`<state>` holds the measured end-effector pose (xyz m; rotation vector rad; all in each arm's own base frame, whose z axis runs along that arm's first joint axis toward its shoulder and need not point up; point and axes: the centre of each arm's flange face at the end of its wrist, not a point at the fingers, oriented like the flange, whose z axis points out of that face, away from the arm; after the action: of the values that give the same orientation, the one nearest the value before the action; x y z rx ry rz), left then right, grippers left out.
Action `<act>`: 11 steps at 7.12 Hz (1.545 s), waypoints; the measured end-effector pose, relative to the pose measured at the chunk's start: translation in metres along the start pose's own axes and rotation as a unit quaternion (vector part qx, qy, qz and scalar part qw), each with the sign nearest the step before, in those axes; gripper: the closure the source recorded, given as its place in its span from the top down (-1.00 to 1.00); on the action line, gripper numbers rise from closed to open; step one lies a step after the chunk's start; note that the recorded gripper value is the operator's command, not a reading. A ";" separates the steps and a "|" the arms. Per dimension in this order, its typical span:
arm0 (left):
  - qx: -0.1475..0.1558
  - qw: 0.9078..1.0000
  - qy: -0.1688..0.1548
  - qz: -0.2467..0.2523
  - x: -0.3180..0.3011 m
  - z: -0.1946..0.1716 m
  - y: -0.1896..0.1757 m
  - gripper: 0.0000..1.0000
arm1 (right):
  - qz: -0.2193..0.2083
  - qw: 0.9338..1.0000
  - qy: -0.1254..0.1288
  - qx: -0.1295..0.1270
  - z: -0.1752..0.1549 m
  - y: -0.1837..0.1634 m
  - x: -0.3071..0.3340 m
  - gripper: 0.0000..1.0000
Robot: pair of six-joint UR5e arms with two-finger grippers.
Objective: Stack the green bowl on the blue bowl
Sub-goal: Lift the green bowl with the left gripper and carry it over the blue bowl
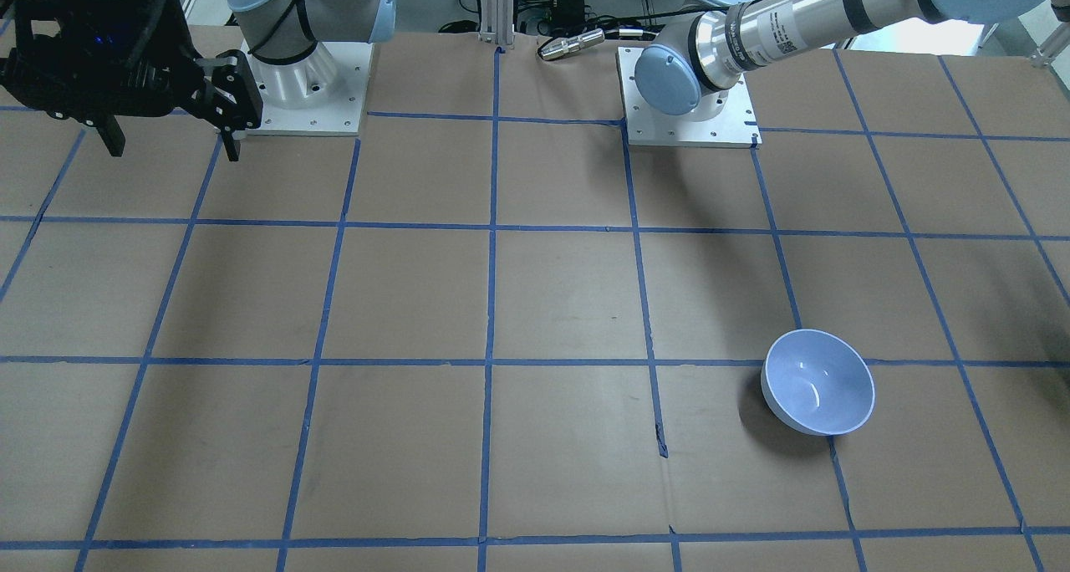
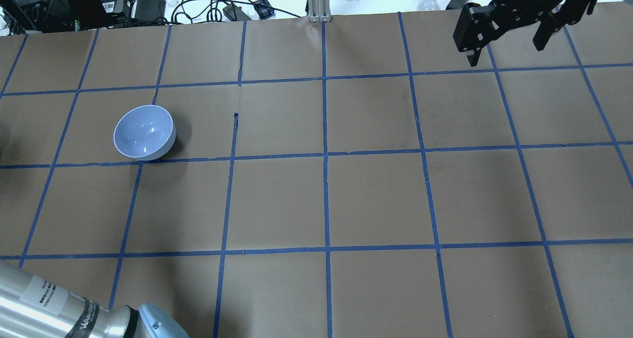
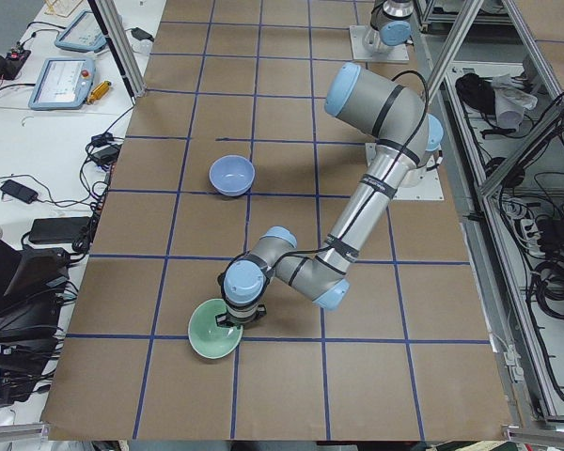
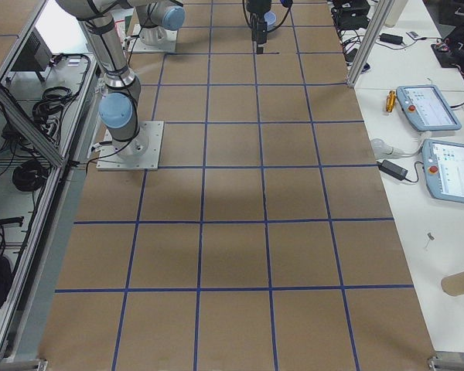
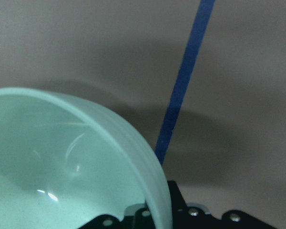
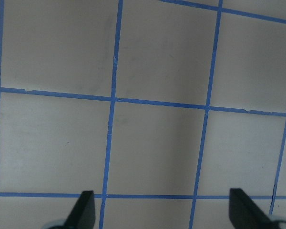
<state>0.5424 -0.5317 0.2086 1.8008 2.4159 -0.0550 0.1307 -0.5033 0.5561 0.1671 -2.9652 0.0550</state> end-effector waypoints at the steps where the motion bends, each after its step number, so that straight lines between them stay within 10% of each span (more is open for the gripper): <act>1: -0.002 1.000 -0.004 0.000 0.000 -0.007 0.000 -1.00 | 0.000 1.000 0.000 0.000 0.000 0.000 0.000 1.00; 6: -0.011 1.000 -0.012 0.013 -0.011 -0.085 -0.040 -1.00 | 0.000 1.000 0.000 0.000 0.000 0.000 0.000 1.00; 11: 0.017 1.000 0.015 -0.021 -0.028 -0.176 -0.229 -1.00 | 0.000 1.000 0.000 0.000 0.000 0.000 0.000 1.00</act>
<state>0.3175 -0.6060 0.3759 1.7773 2.4882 -0.0743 0.1305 -0.5034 0.5561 0.1664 -2.9652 0.0549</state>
